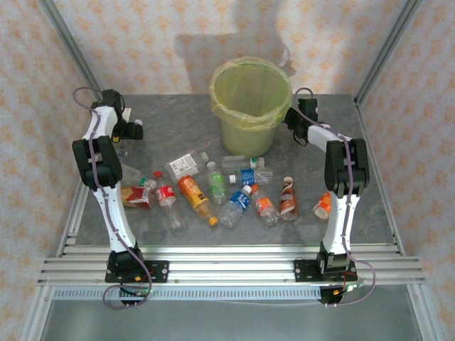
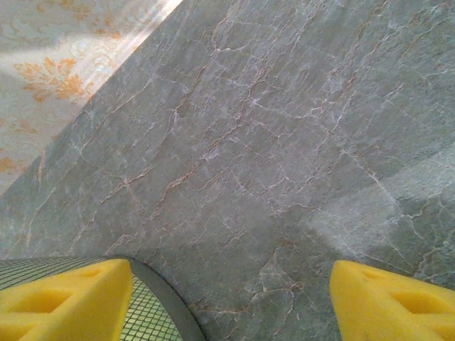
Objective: Put the plastic bottles in the bin
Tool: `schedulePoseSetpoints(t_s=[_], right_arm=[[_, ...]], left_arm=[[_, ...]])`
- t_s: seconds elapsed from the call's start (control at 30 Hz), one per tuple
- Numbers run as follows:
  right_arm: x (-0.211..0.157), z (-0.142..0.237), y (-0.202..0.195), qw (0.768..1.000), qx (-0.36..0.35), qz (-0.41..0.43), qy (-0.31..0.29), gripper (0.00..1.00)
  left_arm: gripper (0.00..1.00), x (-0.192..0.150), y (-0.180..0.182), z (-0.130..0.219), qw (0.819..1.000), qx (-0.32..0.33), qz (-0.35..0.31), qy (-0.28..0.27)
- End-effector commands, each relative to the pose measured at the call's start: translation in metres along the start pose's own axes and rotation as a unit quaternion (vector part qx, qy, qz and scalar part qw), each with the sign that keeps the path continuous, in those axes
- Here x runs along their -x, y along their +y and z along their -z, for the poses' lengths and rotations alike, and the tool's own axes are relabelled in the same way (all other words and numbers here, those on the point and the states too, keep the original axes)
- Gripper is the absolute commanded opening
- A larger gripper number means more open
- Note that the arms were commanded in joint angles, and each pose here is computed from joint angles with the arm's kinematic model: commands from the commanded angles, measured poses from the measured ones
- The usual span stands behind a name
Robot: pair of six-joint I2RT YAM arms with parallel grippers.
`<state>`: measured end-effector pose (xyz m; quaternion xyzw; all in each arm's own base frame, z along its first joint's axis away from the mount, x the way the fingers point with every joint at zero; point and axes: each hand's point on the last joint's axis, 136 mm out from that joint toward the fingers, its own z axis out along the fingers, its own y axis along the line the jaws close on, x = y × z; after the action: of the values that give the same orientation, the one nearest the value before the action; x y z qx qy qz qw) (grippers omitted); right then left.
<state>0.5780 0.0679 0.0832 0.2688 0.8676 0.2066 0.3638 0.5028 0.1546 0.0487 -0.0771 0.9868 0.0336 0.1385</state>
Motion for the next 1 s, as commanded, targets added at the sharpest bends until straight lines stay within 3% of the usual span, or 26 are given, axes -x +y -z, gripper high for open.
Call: schedulePoseSetpoints(t_s=[0.0, 0.4, 0.73, 0.97], right_arm=[[-0.003, -0.006, 0.007, 1.0, -0.004, 0.0, 0.001, 0.74], [-0.002, -0.004, 0.003, 1.0, -0.024, 0.007, -0.001, 0.78], [0.004, 0.009, -0.005, 0.998, -0.056, 0.023, -0.014, 0.83], [0.012, 0.028, -0.014, 0.995, -0.088, 0.033, -0.029, 0.89]], left_arm=[[0.8, 0.005, -0.007, 0.004, 1.0, -0.012, -0.009, 0.001], [0.47, 0.02, -0.028, 0.004, 0.999, -0.031, -0.018, -0.014], [0.43, 0.032, -0.037, 0.021, 0.998, -0.046, -0.006, -0.04], [0.39, 0.056, -0.06, 0.072, 0.992, -0.08, 0.009, -0.102]])
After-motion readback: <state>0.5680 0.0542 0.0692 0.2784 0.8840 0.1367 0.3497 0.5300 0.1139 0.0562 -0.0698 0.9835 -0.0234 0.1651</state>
